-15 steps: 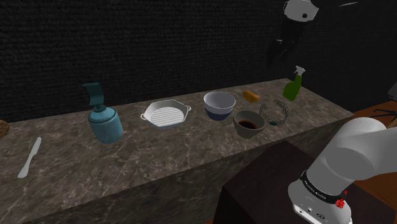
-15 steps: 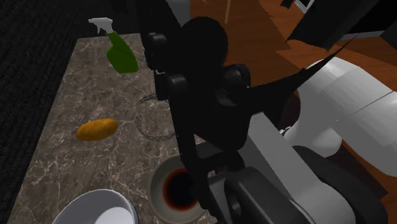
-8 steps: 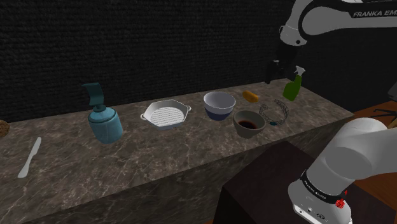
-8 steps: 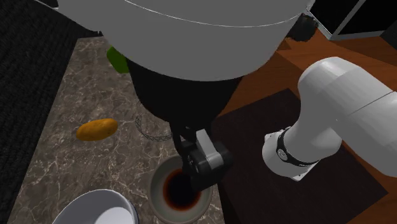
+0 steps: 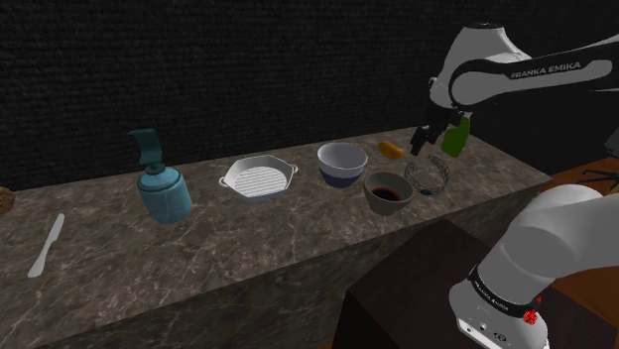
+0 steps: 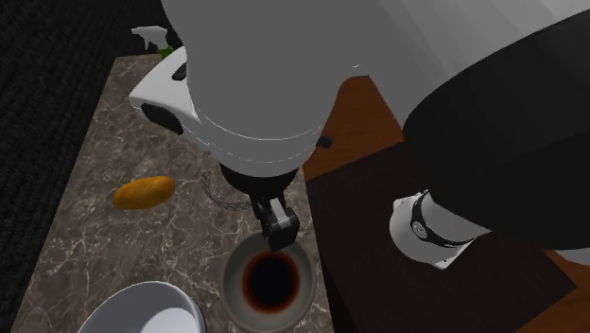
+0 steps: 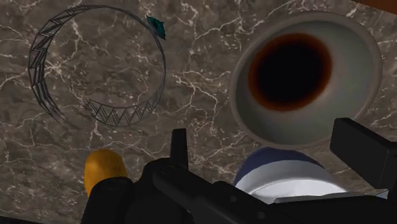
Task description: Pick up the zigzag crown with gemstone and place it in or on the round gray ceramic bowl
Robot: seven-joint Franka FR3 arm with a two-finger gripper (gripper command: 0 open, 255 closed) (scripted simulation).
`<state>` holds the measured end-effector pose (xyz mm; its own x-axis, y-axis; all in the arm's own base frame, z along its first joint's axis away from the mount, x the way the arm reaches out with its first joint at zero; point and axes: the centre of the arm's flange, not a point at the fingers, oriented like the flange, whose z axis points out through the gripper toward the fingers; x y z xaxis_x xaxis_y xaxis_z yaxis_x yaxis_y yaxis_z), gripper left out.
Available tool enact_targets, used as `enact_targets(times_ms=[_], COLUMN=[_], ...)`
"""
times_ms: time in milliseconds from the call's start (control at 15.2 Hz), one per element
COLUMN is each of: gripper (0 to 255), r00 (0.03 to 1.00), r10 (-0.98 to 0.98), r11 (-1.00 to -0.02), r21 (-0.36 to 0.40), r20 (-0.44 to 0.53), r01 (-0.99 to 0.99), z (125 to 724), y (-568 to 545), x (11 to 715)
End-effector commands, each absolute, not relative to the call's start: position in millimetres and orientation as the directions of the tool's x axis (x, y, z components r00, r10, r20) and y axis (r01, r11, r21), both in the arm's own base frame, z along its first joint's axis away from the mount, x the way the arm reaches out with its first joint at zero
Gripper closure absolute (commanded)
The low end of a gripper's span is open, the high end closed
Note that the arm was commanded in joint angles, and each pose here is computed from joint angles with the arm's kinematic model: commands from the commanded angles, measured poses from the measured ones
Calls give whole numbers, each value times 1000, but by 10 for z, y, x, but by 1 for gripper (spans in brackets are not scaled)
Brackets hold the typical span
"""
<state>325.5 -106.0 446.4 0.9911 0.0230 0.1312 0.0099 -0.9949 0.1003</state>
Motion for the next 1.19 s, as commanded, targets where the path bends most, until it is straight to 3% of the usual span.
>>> enact_targets(times_ms=[0,726,1122], gripper=[0,0,0], r00=[991,991,991], r10=[31,67,68], r11=[-994,-989,-988], r21=[107,142,144], r20=[130,115,114], r01=[17,50,52], z=[4216,2929,2611], y=[-1189,-1819,-1884], x=[3263,3327,3362])
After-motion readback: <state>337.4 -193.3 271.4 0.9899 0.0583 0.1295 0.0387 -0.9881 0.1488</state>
